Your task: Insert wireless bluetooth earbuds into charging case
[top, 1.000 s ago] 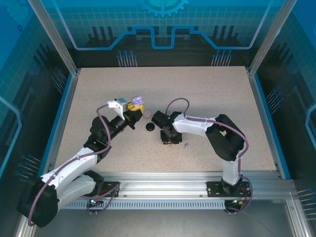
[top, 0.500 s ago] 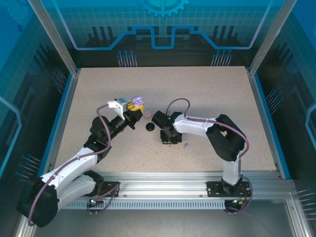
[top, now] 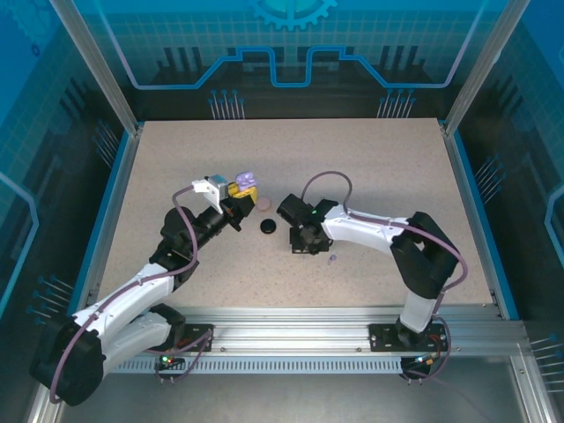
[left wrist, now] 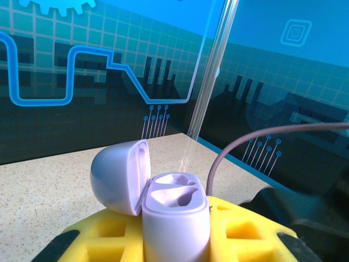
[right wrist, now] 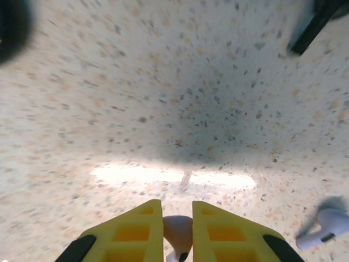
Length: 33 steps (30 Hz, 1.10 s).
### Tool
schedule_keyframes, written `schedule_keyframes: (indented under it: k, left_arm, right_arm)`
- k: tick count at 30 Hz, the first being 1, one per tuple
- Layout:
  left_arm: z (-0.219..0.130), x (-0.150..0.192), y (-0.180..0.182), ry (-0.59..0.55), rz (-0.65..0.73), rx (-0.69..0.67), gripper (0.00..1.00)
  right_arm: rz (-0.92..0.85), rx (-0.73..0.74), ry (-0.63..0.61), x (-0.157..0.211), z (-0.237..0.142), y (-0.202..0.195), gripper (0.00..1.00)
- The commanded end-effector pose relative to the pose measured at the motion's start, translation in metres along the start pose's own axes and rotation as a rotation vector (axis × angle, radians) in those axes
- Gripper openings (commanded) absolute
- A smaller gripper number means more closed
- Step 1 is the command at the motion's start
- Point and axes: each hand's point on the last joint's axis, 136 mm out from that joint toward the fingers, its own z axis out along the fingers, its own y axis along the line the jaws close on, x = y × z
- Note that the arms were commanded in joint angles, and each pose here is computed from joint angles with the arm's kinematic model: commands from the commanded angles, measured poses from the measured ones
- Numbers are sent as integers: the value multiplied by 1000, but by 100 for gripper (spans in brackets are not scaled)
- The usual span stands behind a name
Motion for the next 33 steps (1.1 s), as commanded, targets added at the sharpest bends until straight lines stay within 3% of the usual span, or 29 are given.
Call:
schedule_keyframes:
  k: [1,12,20,27,33]
  left_arm:
    - [-2,-6,-11,-31,26,49,0]
    - [-2,2,-34,-12,78,145,0]
    - [3,-5,-45,-57,162,150,0]
    - [14,-13,-64,-87,223,188,0]
    - [23,-19,-77,-92,246,228,0]
  right_arm:
    - [-11,-19,-88,-19,-37,-4,16]
    - [-111,-226,-433,-82,-182,11,16]
    - [-229,-432,-659,-106,-283,40,16]
    - [-349,-568,-774,-104,-328,69,16]
    - [-474,-607,-824,-89,-339,87,16]
